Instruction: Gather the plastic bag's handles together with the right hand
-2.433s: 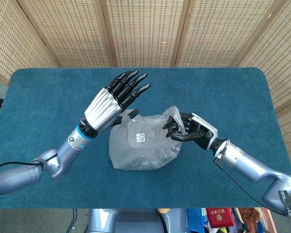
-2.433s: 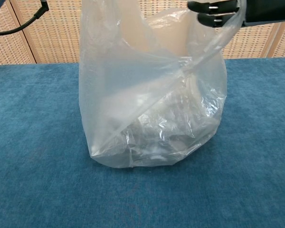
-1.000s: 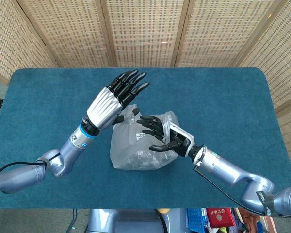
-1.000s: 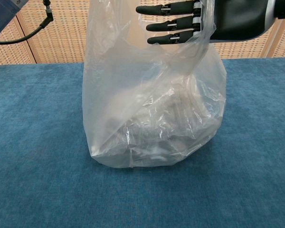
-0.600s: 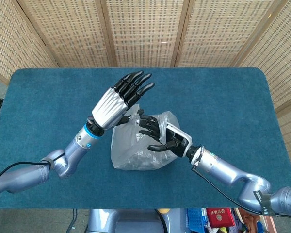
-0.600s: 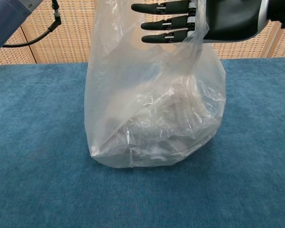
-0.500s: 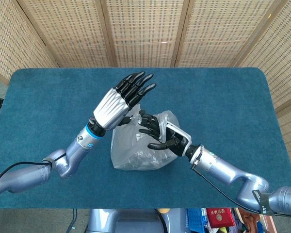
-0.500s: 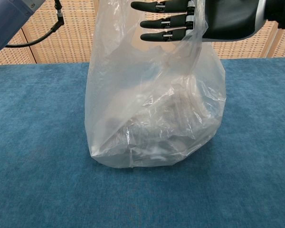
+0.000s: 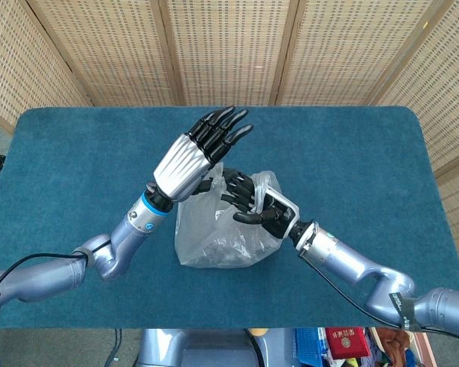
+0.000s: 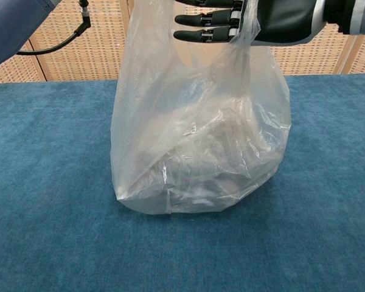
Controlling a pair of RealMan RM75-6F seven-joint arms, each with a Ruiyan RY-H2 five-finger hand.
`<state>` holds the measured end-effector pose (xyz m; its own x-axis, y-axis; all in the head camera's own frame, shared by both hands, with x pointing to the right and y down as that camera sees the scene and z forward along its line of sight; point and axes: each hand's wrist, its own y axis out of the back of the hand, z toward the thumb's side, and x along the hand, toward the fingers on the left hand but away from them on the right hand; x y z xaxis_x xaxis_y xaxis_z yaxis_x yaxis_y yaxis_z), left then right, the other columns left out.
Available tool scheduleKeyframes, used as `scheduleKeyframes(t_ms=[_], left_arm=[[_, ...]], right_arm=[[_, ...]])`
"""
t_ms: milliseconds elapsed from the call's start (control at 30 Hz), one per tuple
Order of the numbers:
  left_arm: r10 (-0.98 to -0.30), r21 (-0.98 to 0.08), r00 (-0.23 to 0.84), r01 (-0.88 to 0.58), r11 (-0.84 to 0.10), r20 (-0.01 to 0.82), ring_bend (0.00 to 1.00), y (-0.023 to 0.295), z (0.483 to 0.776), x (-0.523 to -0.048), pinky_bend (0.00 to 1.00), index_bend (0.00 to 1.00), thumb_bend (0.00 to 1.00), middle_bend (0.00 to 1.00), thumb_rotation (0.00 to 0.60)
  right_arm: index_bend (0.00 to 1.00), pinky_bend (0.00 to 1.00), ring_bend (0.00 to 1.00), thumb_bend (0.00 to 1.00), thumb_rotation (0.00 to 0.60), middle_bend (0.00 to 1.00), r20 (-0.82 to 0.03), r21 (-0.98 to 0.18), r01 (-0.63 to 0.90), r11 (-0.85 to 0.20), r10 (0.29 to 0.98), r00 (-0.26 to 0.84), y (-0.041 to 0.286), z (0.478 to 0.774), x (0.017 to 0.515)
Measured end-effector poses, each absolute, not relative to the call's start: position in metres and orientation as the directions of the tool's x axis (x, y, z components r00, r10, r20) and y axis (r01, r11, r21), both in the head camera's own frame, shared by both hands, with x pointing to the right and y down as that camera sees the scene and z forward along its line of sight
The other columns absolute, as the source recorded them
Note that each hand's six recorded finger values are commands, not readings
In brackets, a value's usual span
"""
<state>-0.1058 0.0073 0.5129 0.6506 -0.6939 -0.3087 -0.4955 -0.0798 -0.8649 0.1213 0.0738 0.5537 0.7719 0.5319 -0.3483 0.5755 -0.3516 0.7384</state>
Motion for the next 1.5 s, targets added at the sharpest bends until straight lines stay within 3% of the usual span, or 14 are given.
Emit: scheduleKeyframes(t_ms=[1500], left_arm=[[-0.728,-0.864,0.62,-0.498,-0.075,-0.293,0.0,-0.005,0.513,-0.107,0.13,0.0,0.35,0.0,0.6]], right_arm=[[0.16,0.09,0.06,0.12,0.6,0.2,-0.308,0.783,0.517,-0.346,0.507,0.805,0.08,0.549,0.108]])
